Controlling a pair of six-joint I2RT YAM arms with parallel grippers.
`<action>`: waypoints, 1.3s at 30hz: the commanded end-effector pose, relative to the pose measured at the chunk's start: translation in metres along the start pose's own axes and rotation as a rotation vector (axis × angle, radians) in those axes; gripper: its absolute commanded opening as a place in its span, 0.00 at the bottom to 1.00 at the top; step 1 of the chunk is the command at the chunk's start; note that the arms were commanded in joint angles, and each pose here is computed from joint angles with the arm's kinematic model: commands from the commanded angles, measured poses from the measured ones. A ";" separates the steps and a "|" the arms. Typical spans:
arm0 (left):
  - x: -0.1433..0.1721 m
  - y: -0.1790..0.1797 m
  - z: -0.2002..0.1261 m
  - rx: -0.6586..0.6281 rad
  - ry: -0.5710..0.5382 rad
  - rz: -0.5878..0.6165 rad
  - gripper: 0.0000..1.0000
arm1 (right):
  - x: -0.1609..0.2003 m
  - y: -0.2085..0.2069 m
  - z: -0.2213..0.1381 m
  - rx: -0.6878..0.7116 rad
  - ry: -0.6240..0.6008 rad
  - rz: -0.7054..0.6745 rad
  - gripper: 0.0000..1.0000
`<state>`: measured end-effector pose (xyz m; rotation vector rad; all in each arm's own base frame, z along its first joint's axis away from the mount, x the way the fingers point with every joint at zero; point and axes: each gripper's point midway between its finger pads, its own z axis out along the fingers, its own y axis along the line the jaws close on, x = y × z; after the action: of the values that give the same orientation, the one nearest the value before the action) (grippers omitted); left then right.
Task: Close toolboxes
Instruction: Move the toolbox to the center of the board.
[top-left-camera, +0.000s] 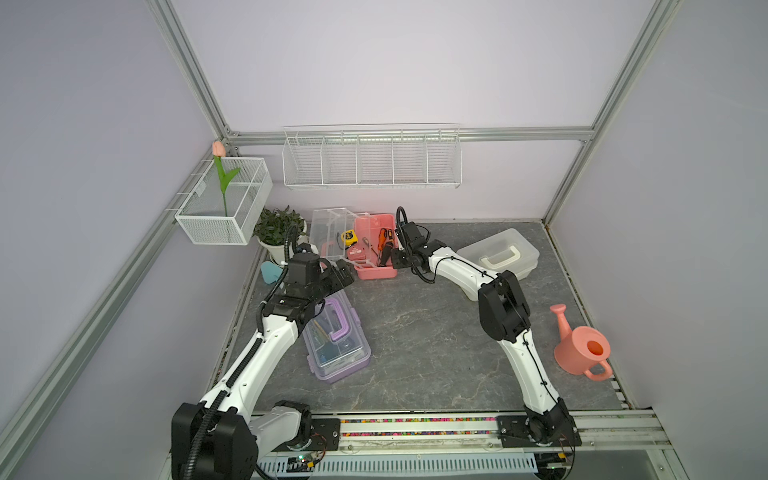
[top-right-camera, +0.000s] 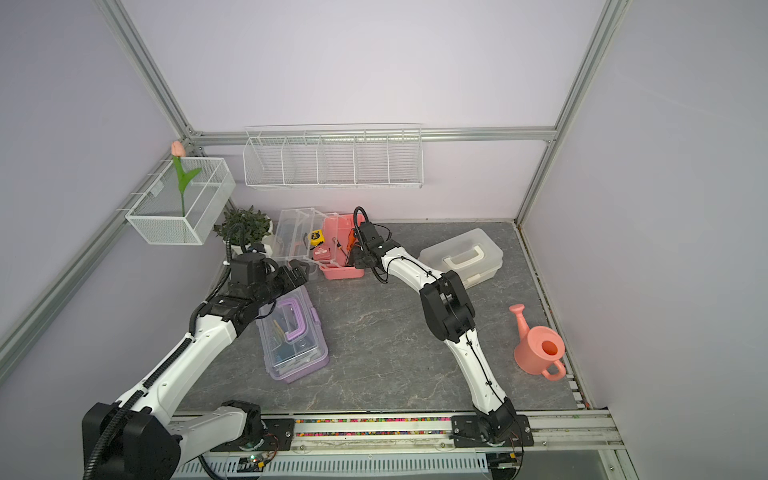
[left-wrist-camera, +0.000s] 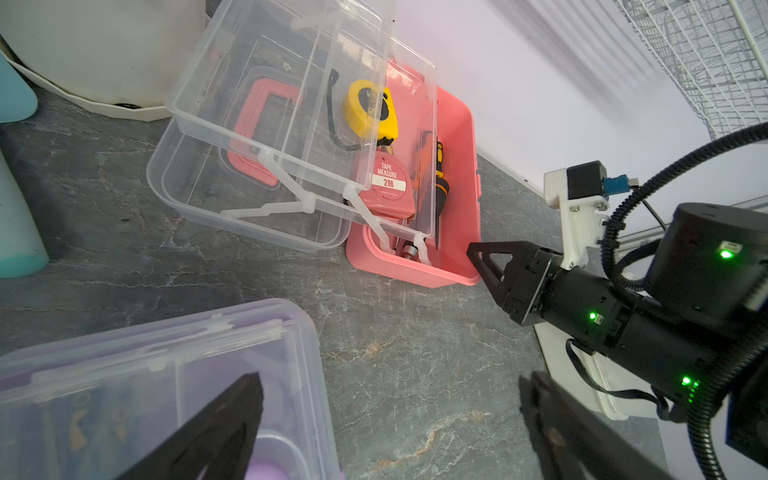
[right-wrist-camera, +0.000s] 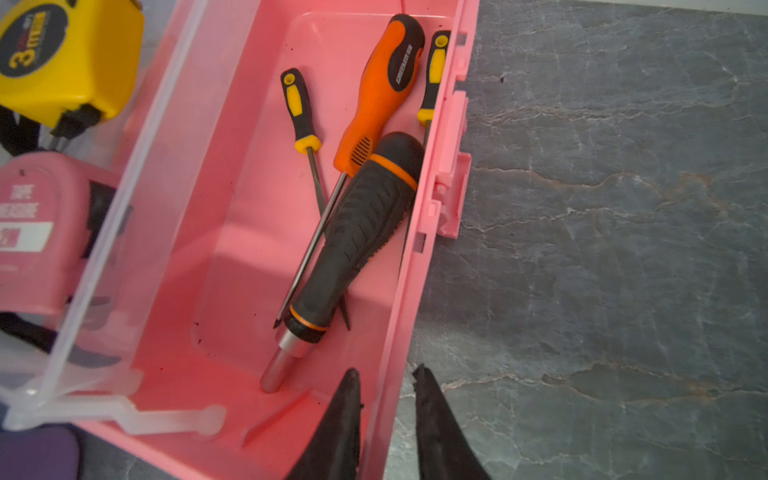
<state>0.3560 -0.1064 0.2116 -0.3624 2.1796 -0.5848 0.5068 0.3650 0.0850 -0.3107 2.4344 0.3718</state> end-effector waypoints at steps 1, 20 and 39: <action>0.003 0.005 0.001 -0.012 0.008 0.010 0.99 | 0.010 -0.022 0.006 0.049 0.031 0.034 0.23; 0.007 0.008 0.009 -0.026 0.028 -0.004 1.00 | 0.071 -0.088 -0.075 0.137 0.048 0.070 0.14; 0.017 -0.018 0.012 0.096 0.107 -0.008 0.95 | 0.129 -0.105 -0.136 0.143 0.106 0.040 0.22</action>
<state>0.3557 -0.1125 0.1834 -0.3654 2.2669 -0.5946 0.3717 0.2041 0.0812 -0.1959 2.5523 0.1799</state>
